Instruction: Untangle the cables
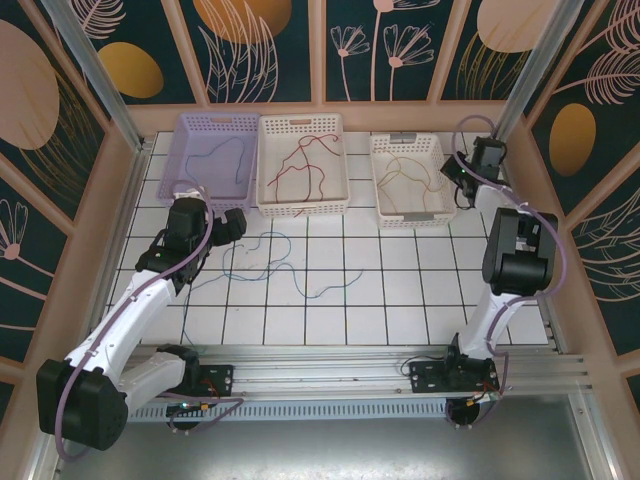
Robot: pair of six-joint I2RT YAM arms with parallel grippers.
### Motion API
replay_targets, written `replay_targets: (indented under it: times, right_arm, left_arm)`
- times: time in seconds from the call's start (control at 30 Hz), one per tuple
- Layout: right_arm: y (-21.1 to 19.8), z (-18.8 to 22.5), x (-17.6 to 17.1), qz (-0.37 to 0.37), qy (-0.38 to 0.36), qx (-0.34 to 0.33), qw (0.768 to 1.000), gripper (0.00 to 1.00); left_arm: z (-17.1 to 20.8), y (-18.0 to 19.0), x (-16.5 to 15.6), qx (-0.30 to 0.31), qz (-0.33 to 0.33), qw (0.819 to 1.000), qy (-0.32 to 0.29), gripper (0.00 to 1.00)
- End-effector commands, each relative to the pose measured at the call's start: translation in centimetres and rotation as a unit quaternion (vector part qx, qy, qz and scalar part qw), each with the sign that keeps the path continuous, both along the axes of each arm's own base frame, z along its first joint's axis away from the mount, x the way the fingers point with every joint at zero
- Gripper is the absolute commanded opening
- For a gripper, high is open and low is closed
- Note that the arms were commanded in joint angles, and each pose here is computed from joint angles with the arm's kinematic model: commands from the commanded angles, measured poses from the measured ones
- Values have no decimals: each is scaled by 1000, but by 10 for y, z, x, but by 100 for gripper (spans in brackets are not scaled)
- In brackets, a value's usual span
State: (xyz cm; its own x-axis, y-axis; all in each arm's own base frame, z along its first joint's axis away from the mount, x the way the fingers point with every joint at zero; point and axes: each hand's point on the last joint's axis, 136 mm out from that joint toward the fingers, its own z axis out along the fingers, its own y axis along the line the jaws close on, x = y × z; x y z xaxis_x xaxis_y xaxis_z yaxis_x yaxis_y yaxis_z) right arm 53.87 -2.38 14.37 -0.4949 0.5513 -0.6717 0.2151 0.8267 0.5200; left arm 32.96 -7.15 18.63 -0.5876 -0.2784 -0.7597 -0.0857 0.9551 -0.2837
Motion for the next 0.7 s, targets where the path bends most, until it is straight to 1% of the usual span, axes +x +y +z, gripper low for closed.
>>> replay_targets:
  times: [0.0, 0.1, 0.2, 0.3, 0.37, 0.47, 0.67]
  right_arm:
    - [28, 38, 5, 27, -32, -56, 998, 0]
    - [56, 26, 8, 61, -18, -76, 995, 0]
    - [84, -1, 11, 94, 16, -102, 990, 0]
    - [102, -37, 14, 116, 63, -94, 987, 0]
    - [111, -59, 13, 129, 87, -84, 984, 0]
    - [119, -85, 12, 140, 121, -91, 979, 0]
    - [125, -118, 8, 152, 168, -96, 969, 0]
  left_arm:
    - [3, -1, 2, 8, -5, 1000, -11, 99]
    - [3, 0, 2, 9, -5, 1000, -11, 98]
    - [3, -1, 2, 9, -6, 1000, -10, 98]
    - [3, -1, 2, 9, -7, 1000, -10, 99]
    - [3, -1, 2, 10, -6, 1000, -10, 99]
    - [4, 0, 2, 10, -6, 1000, -11, 99]
    - [3, -2, 2, 8, -10, 1000, -9, 98]
